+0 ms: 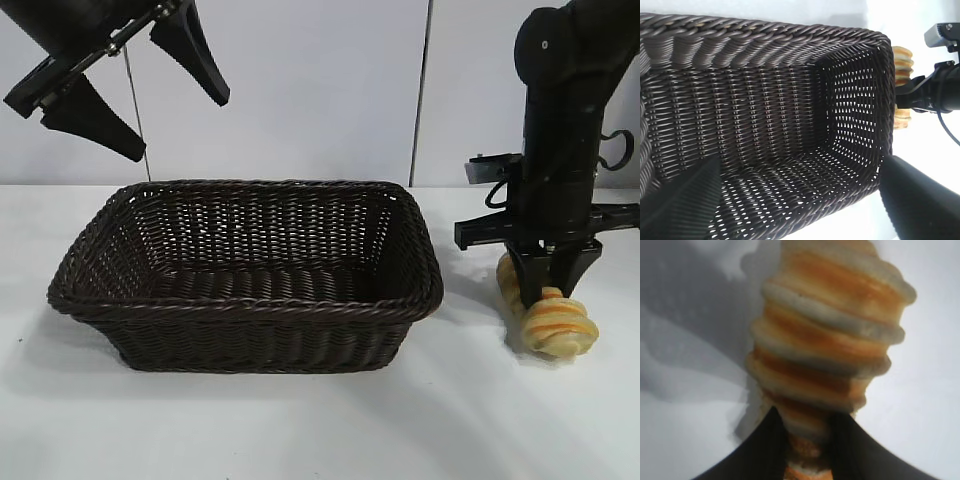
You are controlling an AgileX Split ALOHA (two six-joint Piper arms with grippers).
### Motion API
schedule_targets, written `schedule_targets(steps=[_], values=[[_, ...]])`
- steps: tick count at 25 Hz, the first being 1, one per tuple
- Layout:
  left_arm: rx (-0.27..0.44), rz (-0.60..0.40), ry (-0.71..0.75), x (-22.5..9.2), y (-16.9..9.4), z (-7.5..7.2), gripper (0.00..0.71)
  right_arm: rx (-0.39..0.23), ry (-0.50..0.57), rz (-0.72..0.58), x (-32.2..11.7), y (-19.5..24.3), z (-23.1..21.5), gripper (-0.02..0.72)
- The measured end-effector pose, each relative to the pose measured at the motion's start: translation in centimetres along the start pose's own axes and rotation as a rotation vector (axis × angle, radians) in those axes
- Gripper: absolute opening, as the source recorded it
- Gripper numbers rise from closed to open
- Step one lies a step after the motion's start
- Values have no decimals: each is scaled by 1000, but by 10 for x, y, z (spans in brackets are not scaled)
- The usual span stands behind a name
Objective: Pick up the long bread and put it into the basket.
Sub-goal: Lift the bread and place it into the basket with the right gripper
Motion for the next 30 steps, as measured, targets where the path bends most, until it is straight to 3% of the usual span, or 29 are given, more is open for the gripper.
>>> schedule_targets(steps=[8,15,20,30], values=[[0,1,0,0,0,0,625,90,2,-171,16,-63,4,181],[0,2,0,0,0,0,625,185,-13,-175,16,-69,14,180],[0,3,0,0,0,0,625,200,-43,-177,16,-70,28,180],[0,4,0,-1,0,0,625,235,-232,-176,4,-80,109,180]])
Point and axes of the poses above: a point on each arm's last joint axis where the gripper is mounted, y pointing out along that axis toward the gripper, z along the wrist's bending axis when the last joint is at zero, x = y × z, the point moved 2 cm from there along y, pointing out along that axis toward the gripper, and after that the axes turned 8 degrees about -y, right-handed, at the moved point
